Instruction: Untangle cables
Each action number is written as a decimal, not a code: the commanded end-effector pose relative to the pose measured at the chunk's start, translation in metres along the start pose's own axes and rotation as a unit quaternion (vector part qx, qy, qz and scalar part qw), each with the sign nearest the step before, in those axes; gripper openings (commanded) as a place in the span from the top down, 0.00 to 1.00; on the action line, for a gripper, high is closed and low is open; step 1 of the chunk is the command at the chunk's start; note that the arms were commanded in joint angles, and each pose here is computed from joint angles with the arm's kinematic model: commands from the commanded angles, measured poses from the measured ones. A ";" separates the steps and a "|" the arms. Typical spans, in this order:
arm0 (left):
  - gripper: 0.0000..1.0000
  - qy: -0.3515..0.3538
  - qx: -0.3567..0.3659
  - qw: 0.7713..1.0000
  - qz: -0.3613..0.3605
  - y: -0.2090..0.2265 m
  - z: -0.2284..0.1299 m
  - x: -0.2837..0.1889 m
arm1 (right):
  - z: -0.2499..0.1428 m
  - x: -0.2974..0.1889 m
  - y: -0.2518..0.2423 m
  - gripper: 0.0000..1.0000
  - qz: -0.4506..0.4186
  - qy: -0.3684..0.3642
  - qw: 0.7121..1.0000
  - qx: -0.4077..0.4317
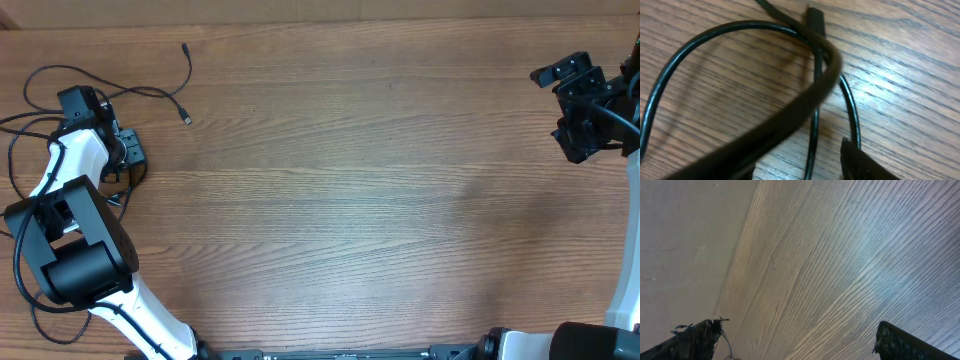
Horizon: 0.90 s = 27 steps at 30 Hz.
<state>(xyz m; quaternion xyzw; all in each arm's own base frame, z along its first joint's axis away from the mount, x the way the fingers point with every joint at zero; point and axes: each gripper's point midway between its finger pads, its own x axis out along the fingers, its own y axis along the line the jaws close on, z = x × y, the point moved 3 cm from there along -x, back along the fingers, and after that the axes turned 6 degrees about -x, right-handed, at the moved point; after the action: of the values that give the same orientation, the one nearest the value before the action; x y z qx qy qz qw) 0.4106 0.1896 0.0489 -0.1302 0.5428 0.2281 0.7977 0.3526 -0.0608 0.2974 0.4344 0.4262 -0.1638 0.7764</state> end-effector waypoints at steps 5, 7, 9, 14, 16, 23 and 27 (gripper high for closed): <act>0.48 0.011 0.008 1.000 0.011 0.003 -0.011 0.009 | 0.001 -0.005 0.005 0.00 0.007 -0.005 1.000 -0.007; 0.50 0.010 0.007 1.000 0.011 0.003 -0.011 0.010 | 0.001 -0.005 0.005 0.00 0.007 -0.005 1.000 -0.007; 0.54 0.011 0.007 1.000 0.011 0.003 -0.012 0.010 | 0.000 -0.005 0.005 0.00 0.008 -0.004 1.000 -0.007; 0.59 0.011 0.007 1.000 0.011 0.003 -0.012 0.012 | -0.001 -0.005 0.006 0.00 0.010 0.000 1.000 -0.006; 0.68 0.012 0.006 1.000 0.012 0.003 -0.012 0.013 | -0.001 -0.005 0.006 0.00 0.010 0.000 1.000 -0.006; 0.68 0.025 0.003 1.000 0.014 0.008 -0.018 0.021 | -0.002 -0.005 0.006 0.00 0.013 0.005 1.000 -0.006; 0.96 0.026 0.002 1.000 0.014 0.008 -0.018 0.022 | -0.003 -0.005 0.007 0.00 0.014 0.006 1.000 -0.006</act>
<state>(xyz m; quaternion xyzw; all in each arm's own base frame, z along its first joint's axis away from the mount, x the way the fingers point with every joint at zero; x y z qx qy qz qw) 0.4052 0.1899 0.0333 -0.1284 0.5534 0.2318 0.7896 0.3512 -0.0577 0.2969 0.4387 0.4319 -0.1571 0.7722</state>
